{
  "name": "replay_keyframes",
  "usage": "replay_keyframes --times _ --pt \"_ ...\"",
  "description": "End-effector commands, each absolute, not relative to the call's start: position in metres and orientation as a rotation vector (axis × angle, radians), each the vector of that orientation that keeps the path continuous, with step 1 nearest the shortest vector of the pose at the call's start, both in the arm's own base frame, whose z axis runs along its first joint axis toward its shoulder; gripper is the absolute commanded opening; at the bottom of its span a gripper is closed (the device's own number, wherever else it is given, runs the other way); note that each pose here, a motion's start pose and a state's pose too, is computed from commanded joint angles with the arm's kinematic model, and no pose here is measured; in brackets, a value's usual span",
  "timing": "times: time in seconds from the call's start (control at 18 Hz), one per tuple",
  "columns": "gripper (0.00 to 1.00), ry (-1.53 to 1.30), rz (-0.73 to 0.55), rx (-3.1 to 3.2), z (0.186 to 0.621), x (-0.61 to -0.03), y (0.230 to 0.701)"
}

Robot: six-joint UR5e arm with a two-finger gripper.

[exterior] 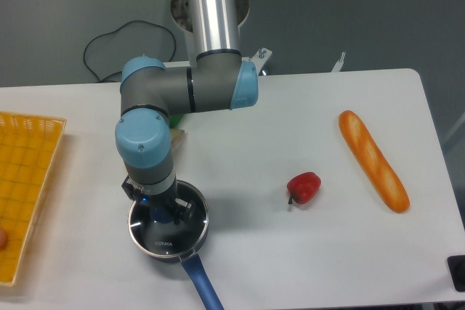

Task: Open the lid
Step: 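Close the gripper on the blue knob of the lid, then lift the glass lid up off the saucepan by its knob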

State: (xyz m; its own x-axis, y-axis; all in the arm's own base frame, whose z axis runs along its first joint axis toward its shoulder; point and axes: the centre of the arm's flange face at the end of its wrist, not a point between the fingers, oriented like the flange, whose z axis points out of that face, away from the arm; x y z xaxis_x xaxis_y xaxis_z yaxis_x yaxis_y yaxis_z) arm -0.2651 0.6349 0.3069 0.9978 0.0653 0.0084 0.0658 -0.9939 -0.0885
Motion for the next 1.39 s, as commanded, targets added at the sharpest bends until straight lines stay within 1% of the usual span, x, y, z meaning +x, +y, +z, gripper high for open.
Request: replay_keyframes --times 0.17,0.28,0.44,0.72,0.94,1.06,1.22,1.39 --pt "0.63 0.008 0.015 -3.040 0.322 -0.263 0.632" --pt "0.63 0.070 0.008 -3.052 0.328 -0.261 0.628" --pt "0.63 0.229 0.041 -3.060 0.343 -0.260 0.620" --pt "0.63 0.507 0.029 -3.047 0.352 -0.254 0.608" --pt "0.63 0.704 -0.013 -3.038 0.361 -0.262 0.589" --pt "0.62 0.748 0.007 -3.015 0.374 -0.268 0.580" --pt "0.62 0.736 0.008 -3.004 0.384 -0.280 0.569" --pt "0.62 0.737 -0.014 -3.008 0.378 -0.279 0.562"
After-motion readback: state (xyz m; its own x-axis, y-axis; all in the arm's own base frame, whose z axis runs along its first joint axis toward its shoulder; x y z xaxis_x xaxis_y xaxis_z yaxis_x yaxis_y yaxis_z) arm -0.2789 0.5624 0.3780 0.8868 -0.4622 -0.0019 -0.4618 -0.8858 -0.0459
